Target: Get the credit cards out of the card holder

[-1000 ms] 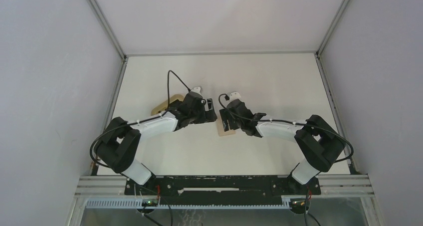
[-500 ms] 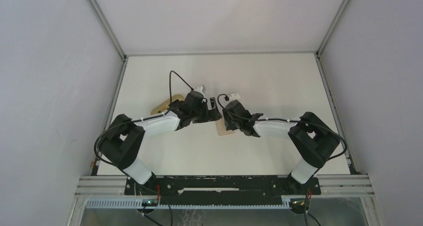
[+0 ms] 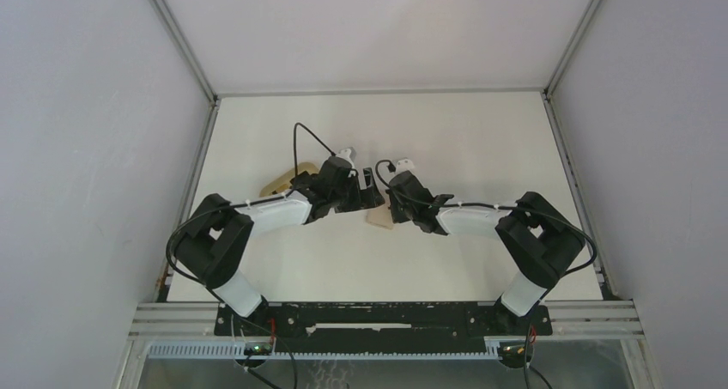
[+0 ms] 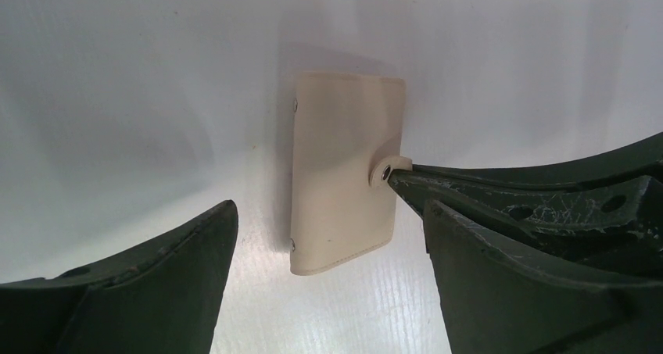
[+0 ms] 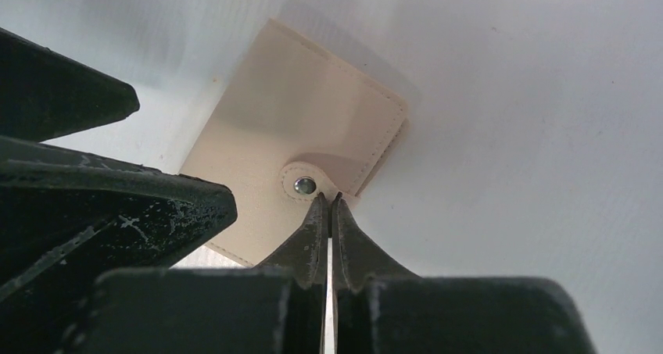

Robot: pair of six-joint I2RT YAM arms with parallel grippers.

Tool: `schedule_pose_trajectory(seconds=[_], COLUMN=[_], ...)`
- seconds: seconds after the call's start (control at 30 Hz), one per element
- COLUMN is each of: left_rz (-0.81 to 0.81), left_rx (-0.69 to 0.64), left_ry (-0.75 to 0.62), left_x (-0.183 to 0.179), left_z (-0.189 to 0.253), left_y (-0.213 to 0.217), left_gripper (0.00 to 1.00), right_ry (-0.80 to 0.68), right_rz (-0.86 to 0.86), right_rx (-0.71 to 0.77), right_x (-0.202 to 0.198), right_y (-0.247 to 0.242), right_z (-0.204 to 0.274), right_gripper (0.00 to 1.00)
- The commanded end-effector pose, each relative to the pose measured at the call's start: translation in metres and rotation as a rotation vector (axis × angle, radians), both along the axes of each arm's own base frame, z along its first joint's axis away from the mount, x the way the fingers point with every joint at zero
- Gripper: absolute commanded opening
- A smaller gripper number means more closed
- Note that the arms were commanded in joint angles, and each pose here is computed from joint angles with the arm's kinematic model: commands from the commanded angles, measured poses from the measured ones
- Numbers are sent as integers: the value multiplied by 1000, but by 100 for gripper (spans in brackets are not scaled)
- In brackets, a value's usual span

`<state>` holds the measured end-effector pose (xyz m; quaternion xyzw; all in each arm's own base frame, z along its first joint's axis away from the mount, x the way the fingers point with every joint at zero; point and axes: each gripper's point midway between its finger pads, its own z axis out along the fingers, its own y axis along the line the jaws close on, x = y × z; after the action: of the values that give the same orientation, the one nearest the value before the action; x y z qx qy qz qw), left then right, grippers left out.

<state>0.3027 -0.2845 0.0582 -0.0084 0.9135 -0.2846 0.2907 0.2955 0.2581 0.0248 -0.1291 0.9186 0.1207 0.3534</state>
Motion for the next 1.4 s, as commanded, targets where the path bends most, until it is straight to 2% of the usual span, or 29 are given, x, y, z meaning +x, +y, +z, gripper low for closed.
schedule_pose_trajectory(seconds=[0.0,0.2,0.37,0.5,0.77,0.83,0.97,1.17,1.27,1.37], left_rz=[-1,10,11,-3,-34,-35,-20,15,29,36], left_rx=[-57,-47,-52,-112,-243,-282,-328,-350,-356,-357], left_ry=[-40,-16,-17,-15,25,28,23,-18,-35,-48], left_x=[12,10,9,6,-4,-5,-7,-5,-4,-4], left_z=[17,9,9,15,22,26,34,49,54,58], left_y=[-15,-13,-12,-19,-35,-37,-33,-17,-10,-6], left_gripper=[92,89,83,71,68,61,34,30,2,0], right_ry=[-8,-25,-72,-104,-149,-155,-173,-194,-191,-185], right_rz=[-18,14,50,85,129,139,147,142,112,82], right_rx=[18,47,127,180,296,314,336,381,471,595], right_x=[6,6,6,5,2,2,1,0,1,1], right_y=[0,5,10,13,13,12,9,-4,-17,-31], right_z=[1,10,32,48,75,79,88,99,103,110], right_gripper=[0,0,0,0,0,0,0,0,0,0])
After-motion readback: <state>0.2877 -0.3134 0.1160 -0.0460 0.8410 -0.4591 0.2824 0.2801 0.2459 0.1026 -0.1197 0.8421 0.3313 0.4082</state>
